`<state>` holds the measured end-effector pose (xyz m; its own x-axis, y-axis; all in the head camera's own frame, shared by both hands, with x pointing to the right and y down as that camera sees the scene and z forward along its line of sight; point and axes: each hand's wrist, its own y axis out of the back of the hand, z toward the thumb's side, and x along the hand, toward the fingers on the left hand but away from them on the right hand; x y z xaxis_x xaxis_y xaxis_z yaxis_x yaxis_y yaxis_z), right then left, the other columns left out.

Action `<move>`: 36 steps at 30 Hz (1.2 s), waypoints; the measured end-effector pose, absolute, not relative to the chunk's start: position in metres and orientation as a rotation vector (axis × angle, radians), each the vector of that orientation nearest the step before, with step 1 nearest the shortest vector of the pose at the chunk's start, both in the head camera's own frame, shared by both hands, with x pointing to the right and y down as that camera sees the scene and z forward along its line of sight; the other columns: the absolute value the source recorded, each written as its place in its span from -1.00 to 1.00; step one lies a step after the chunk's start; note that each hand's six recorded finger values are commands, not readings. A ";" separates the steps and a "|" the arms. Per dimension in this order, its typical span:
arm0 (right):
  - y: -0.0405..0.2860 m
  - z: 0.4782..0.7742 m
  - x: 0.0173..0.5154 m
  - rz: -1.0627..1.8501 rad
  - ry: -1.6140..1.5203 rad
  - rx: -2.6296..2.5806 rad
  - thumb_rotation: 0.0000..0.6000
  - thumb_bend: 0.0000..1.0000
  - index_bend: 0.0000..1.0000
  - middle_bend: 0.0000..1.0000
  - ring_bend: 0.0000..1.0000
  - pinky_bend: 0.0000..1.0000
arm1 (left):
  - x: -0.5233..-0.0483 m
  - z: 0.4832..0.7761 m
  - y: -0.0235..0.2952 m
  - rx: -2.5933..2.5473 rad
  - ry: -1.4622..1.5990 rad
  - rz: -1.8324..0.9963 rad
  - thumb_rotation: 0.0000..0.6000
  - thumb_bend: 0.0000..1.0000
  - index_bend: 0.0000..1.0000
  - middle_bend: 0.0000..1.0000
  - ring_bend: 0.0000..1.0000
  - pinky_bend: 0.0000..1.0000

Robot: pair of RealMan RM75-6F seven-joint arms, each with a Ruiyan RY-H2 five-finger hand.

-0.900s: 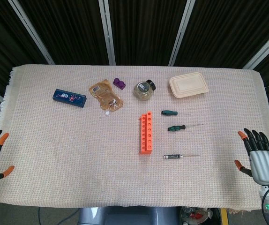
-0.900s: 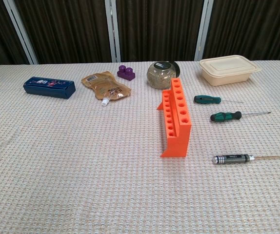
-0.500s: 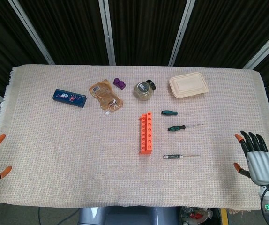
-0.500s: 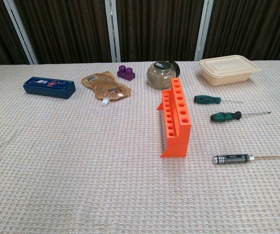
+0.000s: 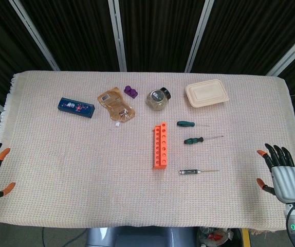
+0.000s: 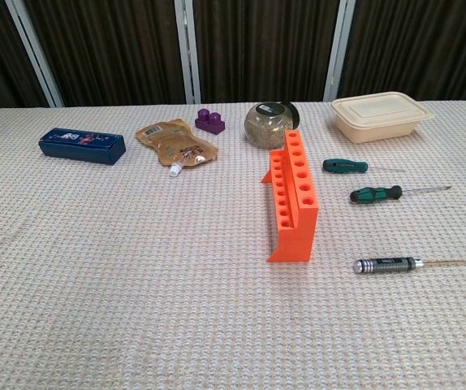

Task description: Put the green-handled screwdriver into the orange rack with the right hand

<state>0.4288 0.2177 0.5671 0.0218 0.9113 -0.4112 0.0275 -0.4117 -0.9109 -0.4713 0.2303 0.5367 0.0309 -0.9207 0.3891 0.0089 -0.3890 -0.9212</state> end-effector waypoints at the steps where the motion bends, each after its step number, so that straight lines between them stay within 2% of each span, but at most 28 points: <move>1: 0.218 0.568 0.429 1.488 -0.988 -1.549 1.00 -0.61 -0.60 -0.89 -1.00 -0.91 | -0.472 0.537 0.230 -1.509 0.967 -1.475 1.00 -0.69 -0.75 -0.99 -1.00 -1.00; 8: 0.212 0.571 0.424 1.472 -0.980 -1.566 1.00 -0.52 -0.45 -0.84 -1.00 -0.91 | -0.472 0.538 0.227 -1.509 0.966 -1.473 1.00 -0.69 -0.75 -0.98 -1.00 -1.00; 15: 0.192 0.577 0.405 1.407 -0.941 -1.598 1.00 -0.50 -0.26 -0.74 -1.00 -0.91 | -0.466 0.540 0.225 -1.526 0.950 -1.449 1.00 -0.68 -0.75 -0.99 -1.00 -1.00; 30: 0.132 0.605 0.335 1.372 -0.745 -1.713 1.00 -0.55 -0.27 -0.73 -1.00 -0.91 | -0.468 0.531 0.215 -1.488 0.944 -1.431 1.00 -0.68 -0.75 -1.00 -1.00 -1.00; 36: 0.117 0.618 0.312 1.397 -0.635 -1.670 1.00 -0.56 -0.30 -0.79 -1.00 -0.99 | -0.468 0.528 0.210 -1.472 0.940 -1.418 1.00 -0.69 -0.75 -1.00 -1.00 -1.00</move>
<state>0.3120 0.1173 0.6177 0.2485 0.8107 -0.5300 -0.1339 -0.5132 -0.8478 -0.4678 0.2103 0.5283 0.0692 -0.9356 0.3461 0.0451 -0.3437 -0.9380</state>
